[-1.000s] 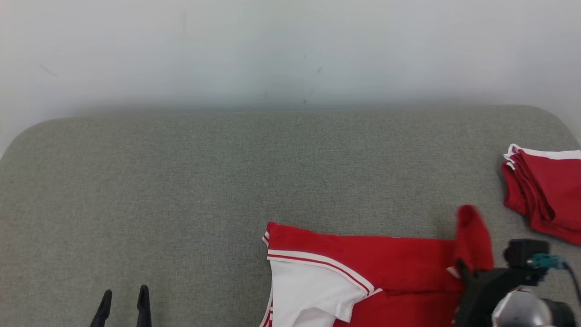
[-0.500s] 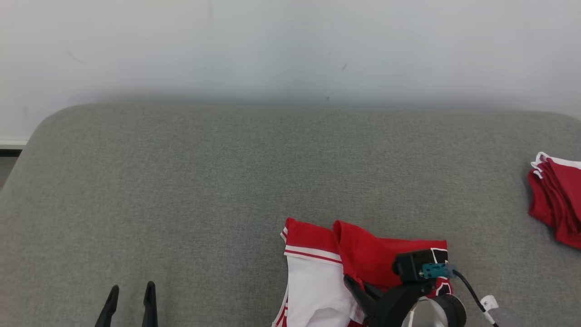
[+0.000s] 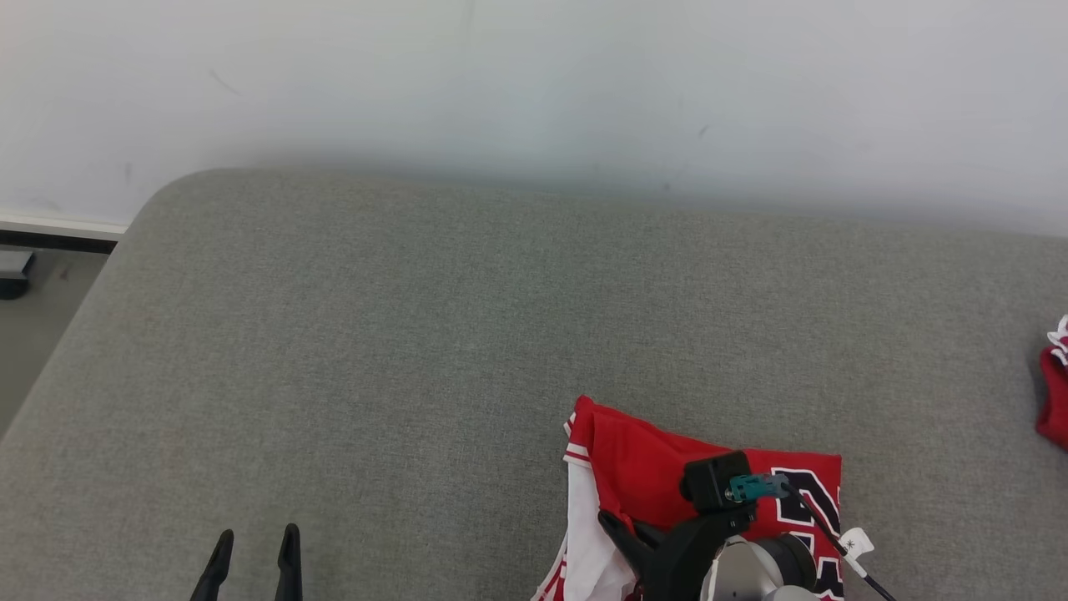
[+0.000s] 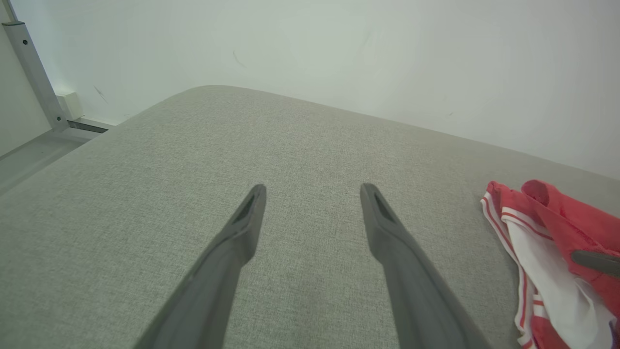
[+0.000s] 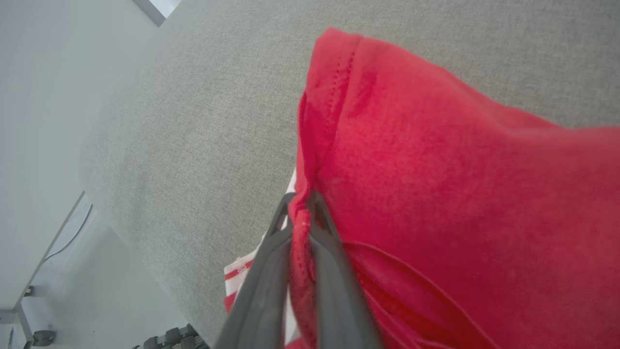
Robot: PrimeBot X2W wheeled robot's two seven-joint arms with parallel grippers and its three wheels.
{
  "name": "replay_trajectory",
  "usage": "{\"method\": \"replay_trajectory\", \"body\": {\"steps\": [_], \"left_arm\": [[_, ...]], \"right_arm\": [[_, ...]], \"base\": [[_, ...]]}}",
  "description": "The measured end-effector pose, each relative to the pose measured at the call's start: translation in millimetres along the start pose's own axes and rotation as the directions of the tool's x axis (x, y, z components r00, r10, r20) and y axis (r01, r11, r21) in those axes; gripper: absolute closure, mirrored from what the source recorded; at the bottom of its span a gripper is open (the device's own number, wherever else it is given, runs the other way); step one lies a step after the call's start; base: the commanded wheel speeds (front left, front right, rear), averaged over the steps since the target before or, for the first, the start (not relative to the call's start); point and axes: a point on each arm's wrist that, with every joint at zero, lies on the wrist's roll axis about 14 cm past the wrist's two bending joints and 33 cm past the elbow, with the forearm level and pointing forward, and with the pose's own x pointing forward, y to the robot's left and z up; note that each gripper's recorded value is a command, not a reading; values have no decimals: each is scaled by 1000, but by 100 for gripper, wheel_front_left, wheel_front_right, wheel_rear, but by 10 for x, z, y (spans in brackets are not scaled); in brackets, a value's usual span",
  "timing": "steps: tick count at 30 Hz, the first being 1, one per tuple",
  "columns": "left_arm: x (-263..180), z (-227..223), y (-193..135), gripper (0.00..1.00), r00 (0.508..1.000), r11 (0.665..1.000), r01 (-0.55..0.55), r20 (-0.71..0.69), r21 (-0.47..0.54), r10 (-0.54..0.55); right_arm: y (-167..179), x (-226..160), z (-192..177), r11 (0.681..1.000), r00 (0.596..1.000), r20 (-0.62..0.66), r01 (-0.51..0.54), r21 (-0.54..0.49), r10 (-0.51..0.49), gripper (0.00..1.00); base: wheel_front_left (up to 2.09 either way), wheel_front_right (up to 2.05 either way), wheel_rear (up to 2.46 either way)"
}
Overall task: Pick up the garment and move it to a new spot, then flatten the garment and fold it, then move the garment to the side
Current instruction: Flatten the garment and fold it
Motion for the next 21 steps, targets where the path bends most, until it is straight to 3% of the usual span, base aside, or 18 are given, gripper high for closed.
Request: {"method": "replay_trajectory", "body": {"steps": [2, 3, 4, 9, 14, 17, 18, 21], "left_arm": [[-21, 11, 11, 0, 1000, 1000, -4, 4, -1, 4], [-29, 16, 15, 0, 1000, 1000, -5, 6, -3, 5], [-36, 22, 21, 0, 1000, 1000, -7, 8, -5, 7], [-60, 40, 35, 0, 1000, 1000, -10, 14, -4, 10], [-76, 58, 11, 0, 1000, 1000, -2, 19, -3, 2], [-89, 61, -6, 0, 1000, 1000, 2, 20, -5, -2], [-89, 61, -6, 0, 1000, 1000, 2, 20, -5, -2], [-87, 83, -10, 0, 1000, 1000, 2, 26, -6, -1]], "right_arm": [[14, 18, -1, 1000, 1000, -1, -3, -6, 3, 100], [23, 24, -4, 1000, 1000, -3, -5, -10, 5, 75], [27, 27, -4, 1000, 1000, 0, -6, -10, 6, 0], [192, 8, 140, 997, 996, 66, -69, 45, 66, 0], [237, -151, 649, 992, 962, 260, -104, 66, 83, 0], [-79, -308, 801, 999, 946, 323, 23, 25, -30, 0], [-79, -308, 801, 999, 946, 323, 23, 25, -30, 0], [-517, -508, 737, 982, 927, 327, 188, 20, -184, 0]], "base": [[0, 0, 0], [0, 0, 0], [0, 0, 0], [0, 0, 0], [0, 0, 0], [0, 0, 0], [0, 0, 0], [0, 0, 0]]}}
